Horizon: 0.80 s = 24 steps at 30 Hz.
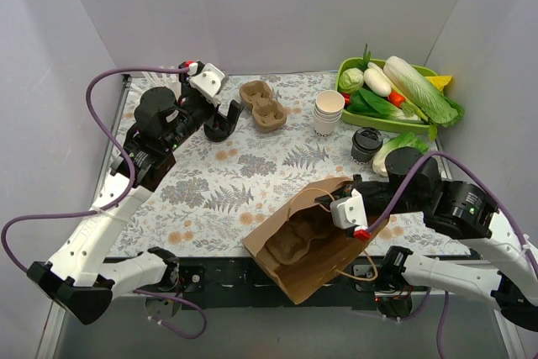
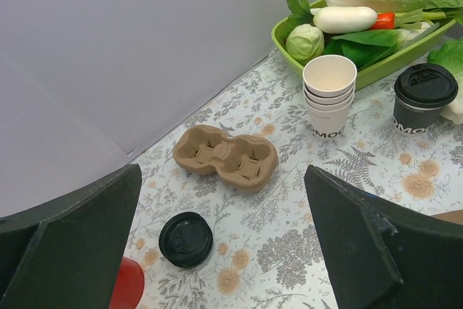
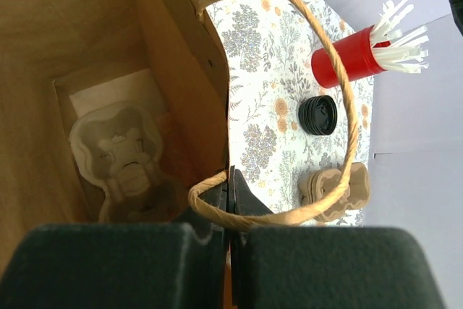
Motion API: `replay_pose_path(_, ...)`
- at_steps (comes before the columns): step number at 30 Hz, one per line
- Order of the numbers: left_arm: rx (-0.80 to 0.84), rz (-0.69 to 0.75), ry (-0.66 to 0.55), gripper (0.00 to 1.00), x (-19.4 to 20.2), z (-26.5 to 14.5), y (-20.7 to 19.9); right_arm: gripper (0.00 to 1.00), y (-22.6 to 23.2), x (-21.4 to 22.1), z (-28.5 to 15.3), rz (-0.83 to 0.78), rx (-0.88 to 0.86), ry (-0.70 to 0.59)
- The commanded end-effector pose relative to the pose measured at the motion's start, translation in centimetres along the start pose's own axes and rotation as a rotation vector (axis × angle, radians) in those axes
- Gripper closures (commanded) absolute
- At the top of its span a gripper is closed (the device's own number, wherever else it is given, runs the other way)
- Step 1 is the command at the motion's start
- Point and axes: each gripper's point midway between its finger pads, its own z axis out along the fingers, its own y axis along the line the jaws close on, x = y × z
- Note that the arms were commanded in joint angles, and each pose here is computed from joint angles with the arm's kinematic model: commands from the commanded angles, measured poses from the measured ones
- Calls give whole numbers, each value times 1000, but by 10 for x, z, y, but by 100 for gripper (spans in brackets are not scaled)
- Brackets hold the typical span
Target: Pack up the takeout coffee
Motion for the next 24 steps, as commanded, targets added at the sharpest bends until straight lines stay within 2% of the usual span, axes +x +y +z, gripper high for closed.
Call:
replay_pose_path(1, -12, -5, -11, 2, 0, 1, 3, 99, -10, -7, 4, -16, 43, -35)
replay_pose_path(11, -4, -14, 1, 2, 8, 1, -1, 99, -9, -4, 7, -33, 40, -34)
replay_pose_path(14, 8, -41, 6, 2, 11, 1, -4, 99, -15, -1, 10, 6, 66, -17)
replay_pose_path(17, 38, -64, 11, 2, 15, 2, -12, 99, -27, 10, 15, 126, 135, 33)
replay_pose_path(18, 37, -69, 15, 2, 17, 3, -12, 93, -34, 14, 16, 165, 168, 54)
replay_pose_path(20, 36, -84, 12, 2, 15, 5, -12, 67, -51, 24, 16, 240, 240, 128)
replay_pose_path(21, 58, -89, 20, 2, 15, 5, -15, 43, -56, 26, 16, 259, 261, 148)
replay_pose_path(24, 140, -123, 45, 3, 7, 8, -26, 16, -71, 21, 11, 311, 288, 171)
